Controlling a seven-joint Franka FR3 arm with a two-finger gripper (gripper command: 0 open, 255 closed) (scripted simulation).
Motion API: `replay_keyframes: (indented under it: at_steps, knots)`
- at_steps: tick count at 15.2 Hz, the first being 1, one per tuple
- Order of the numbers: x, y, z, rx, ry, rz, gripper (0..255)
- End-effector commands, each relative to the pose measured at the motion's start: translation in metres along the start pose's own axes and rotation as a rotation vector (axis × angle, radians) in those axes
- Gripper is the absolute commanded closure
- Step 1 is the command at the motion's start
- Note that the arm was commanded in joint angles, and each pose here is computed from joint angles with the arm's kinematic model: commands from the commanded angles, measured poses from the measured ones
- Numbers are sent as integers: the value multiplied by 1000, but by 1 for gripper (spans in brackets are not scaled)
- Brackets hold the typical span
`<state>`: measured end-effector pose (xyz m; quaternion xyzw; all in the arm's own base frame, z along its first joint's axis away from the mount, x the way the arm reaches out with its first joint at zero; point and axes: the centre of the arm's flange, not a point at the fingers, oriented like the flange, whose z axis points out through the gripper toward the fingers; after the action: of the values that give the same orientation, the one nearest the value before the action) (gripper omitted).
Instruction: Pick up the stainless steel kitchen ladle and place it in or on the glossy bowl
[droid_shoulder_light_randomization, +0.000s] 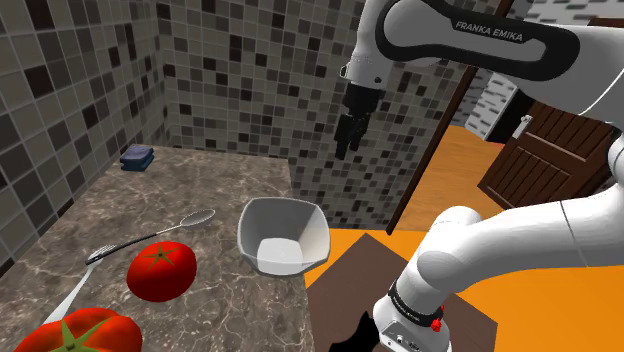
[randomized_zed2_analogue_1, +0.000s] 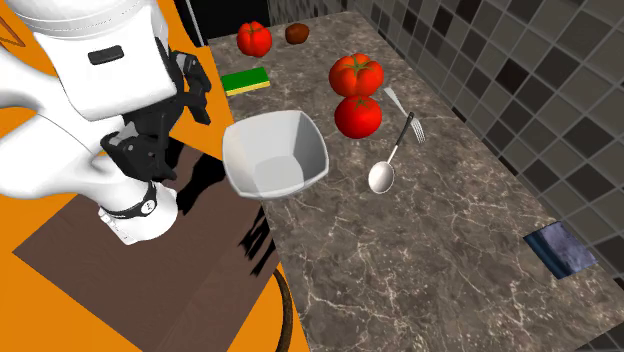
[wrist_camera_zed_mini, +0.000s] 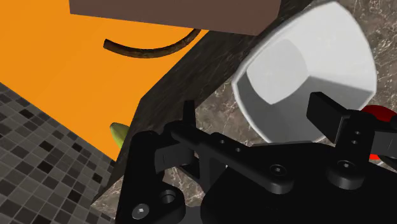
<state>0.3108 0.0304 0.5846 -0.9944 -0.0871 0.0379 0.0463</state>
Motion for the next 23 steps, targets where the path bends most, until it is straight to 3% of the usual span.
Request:
replay_keyframes:
  at_steps: [1,12,23]
  knots:
    - [0,0,0,0,0,0,0]
    - [120,-34,66,-19,24,-399,0]
    - [220,-111,131,-38,47,-799,0]
